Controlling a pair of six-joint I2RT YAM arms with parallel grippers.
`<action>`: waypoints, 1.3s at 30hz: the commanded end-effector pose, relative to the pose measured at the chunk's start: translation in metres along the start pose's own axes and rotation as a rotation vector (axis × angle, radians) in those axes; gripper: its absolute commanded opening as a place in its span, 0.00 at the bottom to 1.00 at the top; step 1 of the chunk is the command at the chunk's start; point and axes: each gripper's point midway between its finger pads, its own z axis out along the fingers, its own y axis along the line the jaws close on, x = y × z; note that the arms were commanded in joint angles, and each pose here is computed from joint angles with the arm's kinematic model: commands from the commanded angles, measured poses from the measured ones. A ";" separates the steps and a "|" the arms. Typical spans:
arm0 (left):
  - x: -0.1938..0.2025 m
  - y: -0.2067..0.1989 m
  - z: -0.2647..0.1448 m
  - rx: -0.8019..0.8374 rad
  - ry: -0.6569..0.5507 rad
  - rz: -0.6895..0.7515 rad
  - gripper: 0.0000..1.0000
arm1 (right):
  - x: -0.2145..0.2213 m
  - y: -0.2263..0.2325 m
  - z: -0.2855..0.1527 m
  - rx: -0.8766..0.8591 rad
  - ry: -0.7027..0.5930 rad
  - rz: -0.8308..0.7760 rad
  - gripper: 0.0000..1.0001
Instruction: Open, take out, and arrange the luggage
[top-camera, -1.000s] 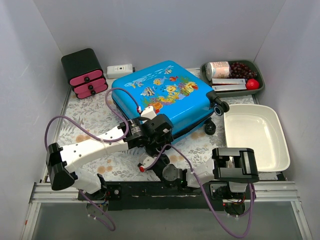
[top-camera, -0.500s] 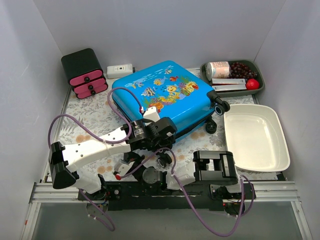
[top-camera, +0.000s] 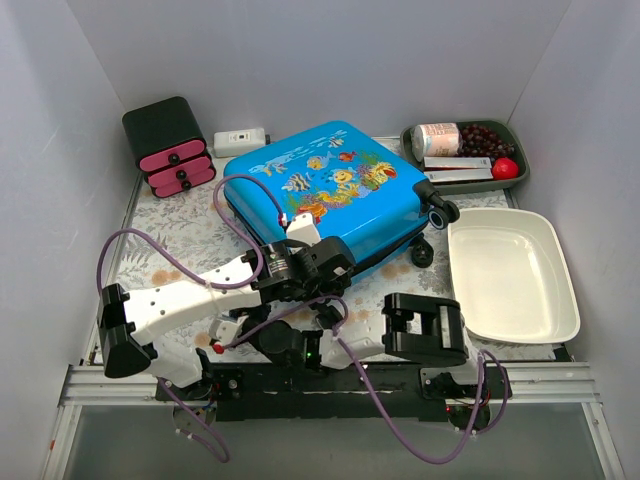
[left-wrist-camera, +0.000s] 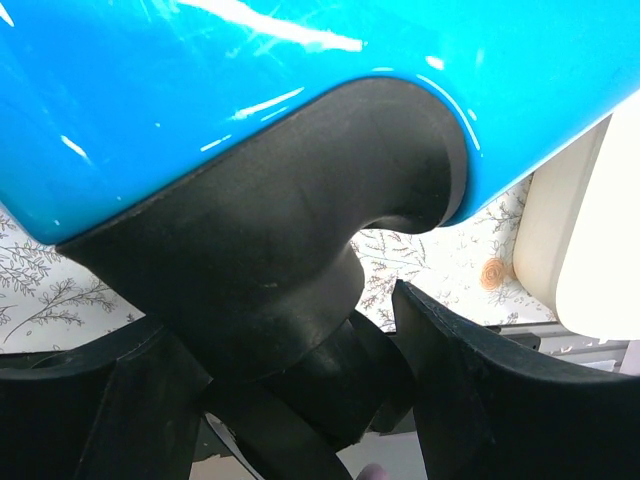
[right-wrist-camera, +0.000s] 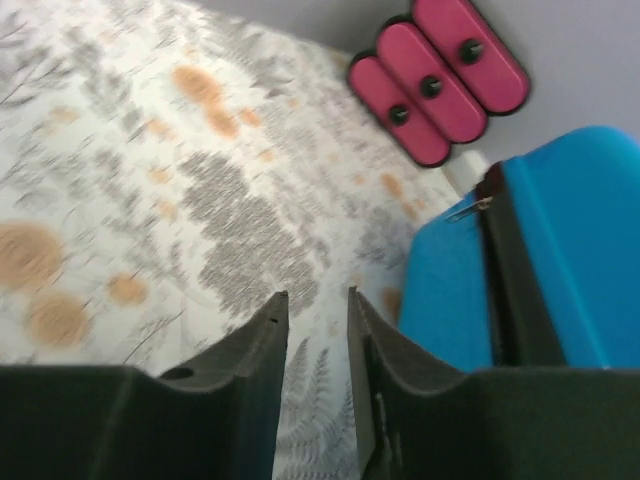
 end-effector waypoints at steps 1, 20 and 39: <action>-0.050 -0.102 -0.078 0.438 -0.063 -0.404 0.00 | -0.012 0.039 -0.031 -0.291 -0.005 0.070 0.47; -0.054 -0.038 -0.066 0.282 -0.173 -0.286 0.00 | 0.042 0.089 -0.173 -0.657 0.133 0.242 0.80; -0.045 0.157 -0.038 -0.235 -0.280 -0.537 0.00 | 0.062 -0.008 -0.212 -0.414 0.252 0.572 0.87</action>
